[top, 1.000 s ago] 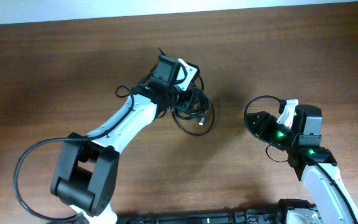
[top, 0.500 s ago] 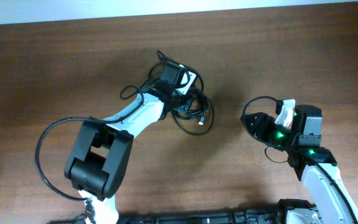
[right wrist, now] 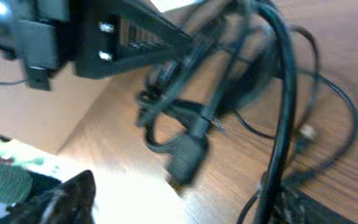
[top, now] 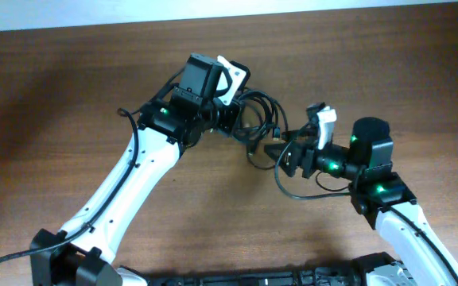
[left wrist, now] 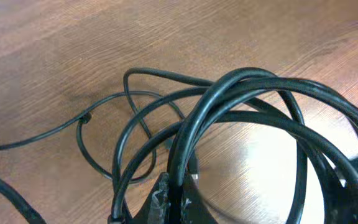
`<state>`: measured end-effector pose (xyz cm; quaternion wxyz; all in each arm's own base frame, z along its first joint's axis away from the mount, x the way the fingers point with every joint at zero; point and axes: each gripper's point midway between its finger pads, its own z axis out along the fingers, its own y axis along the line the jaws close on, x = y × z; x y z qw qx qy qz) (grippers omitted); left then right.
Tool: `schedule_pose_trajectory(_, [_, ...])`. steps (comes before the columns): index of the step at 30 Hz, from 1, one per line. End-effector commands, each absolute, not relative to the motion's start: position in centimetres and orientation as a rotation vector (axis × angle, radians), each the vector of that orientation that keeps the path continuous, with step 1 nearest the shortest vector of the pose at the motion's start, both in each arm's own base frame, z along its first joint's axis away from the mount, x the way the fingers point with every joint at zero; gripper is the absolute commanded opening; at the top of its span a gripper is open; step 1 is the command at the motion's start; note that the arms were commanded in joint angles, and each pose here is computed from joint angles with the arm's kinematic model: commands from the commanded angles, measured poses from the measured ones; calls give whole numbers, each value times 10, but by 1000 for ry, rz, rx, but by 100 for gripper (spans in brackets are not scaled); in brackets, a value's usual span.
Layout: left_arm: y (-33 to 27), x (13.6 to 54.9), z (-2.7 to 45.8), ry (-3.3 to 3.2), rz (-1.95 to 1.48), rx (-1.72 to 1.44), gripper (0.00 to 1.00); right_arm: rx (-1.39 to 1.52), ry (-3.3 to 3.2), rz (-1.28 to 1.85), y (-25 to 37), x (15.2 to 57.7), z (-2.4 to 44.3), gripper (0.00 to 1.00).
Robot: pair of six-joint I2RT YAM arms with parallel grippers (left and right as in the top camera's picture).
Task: Untangle cables
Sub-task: 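Grasp cable with right gripper and pull loops apart from left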
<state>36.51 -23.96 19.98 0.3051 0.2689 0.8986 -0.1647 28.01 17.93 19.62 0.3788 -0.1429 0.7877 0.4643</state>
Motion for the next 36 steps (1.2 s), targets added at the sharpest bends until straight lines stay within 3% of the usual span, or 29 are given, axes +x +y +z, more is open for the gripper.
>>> schedule_pose_trajectory(1, [-244, 368, 216, 2386, -514, 543, 0, -224, 2022, 1367, 195, 277, 216, 73])
schedule_pose_trajectory(5, [-217, 386, 214, 2452, -485, -141, 0, 70, 2045, 1420, 198, 291, 222, 74])
schedule_pose_trajectory(6, [-198, 390, 212, 2424, -391, -316, 0, 128, 2063, 1359, 196, 296, 214, 98])
schedule_pose_trajectory(9, [-165, 391, 208, 2324, -298, -741, 0, 206, 2104, 1288, 189, 301, 200, 99])
schedule_pose_trajectory(12, [-165, 391, 208, 2299, -338, -837, 0, 108, 2031, 1325, 211, 300, 216, 100])
schedule_pose_trajectory(17, [-198, 377, 201, 2405, -578, -928, 0, 22, 1950, 1239, 252, 325, 194, 93])
schedule_pose_trajectory(18, [-200, 375, 200, 2416, -594, -930, 0, 19, 1921, 1245, 254, 331, 195, 90])
schedule_pose_trajectory(21, [-194, 364, 191, 2478, -531, -912, 0, 112, 1835, 1156, 239, 351, 204, 64])
schedule_pose_trajectory(26, [-222, 344, 190, 2653, -662, -609, 0, 223, 1917, 1023, 221, 359, 178, 4])
schedule_pose_trajectory(28, [-215, 348, 193, 2643, -641, -534, 0, 290, 2003, 948, 201, 363, 155, 4])
schedule_pose_trajectory(32, [-121, 376, 243, 2456, -524, -420, 0, 496, 2278, 783, 140, 351, 88, 4])
schedule_pose_trajectory(36, [-74, 383, 258, 2398, -385, -281, 0, 449, 2363, 830, 118, 342, 76, 4])
